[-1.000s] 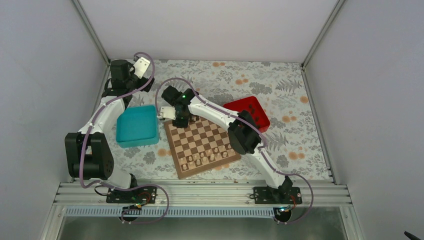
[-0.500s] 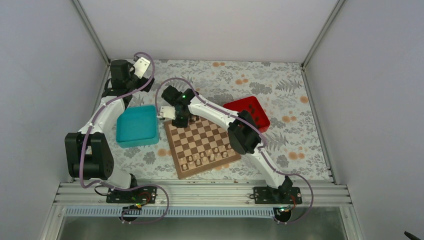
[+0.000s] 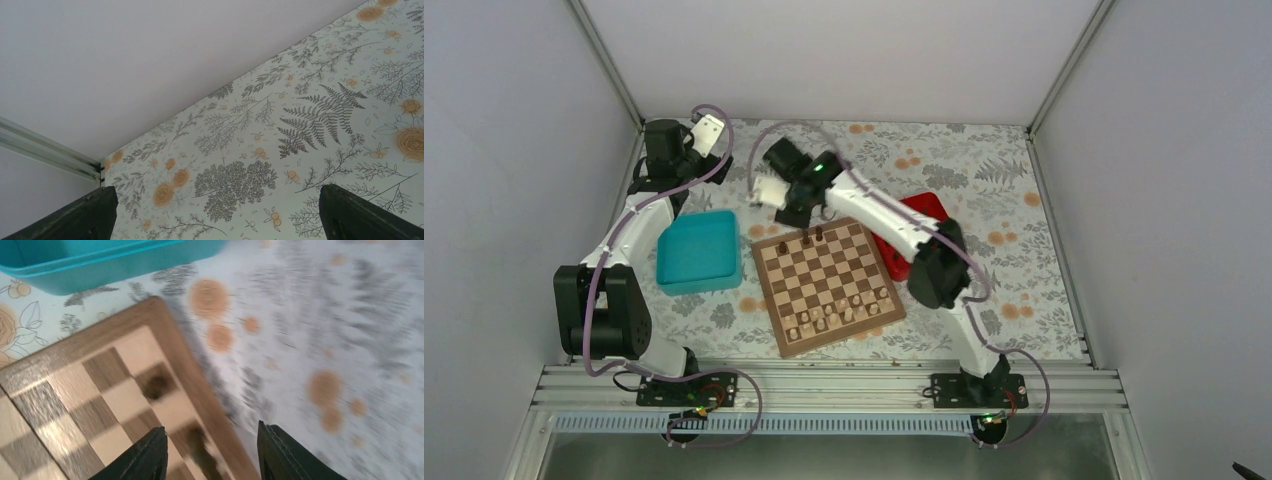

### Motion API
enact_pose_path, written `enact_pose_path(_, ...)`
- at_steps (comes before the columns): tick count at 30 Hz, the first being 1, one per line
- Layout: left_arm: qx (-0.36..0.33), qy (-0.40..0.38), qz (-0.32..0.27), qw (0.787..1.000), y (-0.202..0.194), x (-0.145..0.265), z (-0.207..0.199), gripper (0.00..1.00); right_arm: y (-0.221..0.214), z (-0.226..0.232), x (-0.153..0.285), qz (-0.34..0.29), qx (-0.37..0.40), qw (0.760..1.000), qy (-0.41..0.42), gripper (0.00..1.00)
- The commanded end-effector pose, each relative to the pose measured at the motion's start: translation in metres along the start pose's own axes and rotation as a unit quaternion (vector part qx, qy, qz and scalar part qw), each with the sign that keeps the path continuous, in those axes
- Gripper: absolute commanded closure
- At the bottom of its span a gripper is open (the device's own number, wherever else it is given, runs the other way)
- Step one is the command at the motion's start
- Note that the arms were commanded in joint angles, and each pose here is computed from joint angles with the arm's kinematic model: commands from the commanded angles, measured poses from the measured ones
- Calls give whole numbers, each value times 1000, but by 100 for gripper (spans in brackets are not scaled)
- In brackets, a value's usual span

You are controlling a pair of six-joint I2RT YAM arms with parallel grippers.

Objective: Set up the chess pieces on the board
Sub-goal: Pick up the chess piece from the storage box.

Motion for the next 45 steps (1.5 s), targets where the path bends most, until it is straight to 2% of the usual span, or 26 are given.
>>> enact_pose_path(1,-7,5,-21,1000,10,8,1,0,-48,-69,108,-34,-85,993,-80,51)
enact_pose_path(4,-6,3,-21,1000,11,7,1,0,-103,-91,139,-22,-138,985,-103,49)
enact_pose_path(7,-6,-1,-20,1000,11,6,0,0,-162,-103,145,5,-190,976,-106,49)
enact_pose_path(10,-5,-3,-19,1000,10,5,-1,0,-211,-104,135,25,-230,968,-98,50)
enact_pose_path(13,-5,-3,-18,1000,9,6,-1,0,-233,-87,112,45,-243,967,-68,52)
enact_pose_path(19,-2,-5,-16,1000,9,4,-1,0,-255,-64,71,68,-257,963,-46,54)
enact_pose_path(25,-2,-5,-14,1000,9,5,-1,0,-257,-58,41,67,-264,962,-9,56)
enact_pose_path(32,-2,-5,-11,1000,6,3,-2,0,-257,-56,21,69,-267,961,21,56)
enact_pose_path(45,-4,-6,-12,1000,4,3,-3,0,-260,-52,3,74,-274,958,38,63)
Point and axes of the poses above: each gripper's point midway between its finger pads, its own x axis back along the fingers, its own z axis along the line the jaws close on, y = z × x, the point moved 3 cm from there along x, back along the fingers, and after that the axes turned 7 degrees about x, right-handed, at the moved point
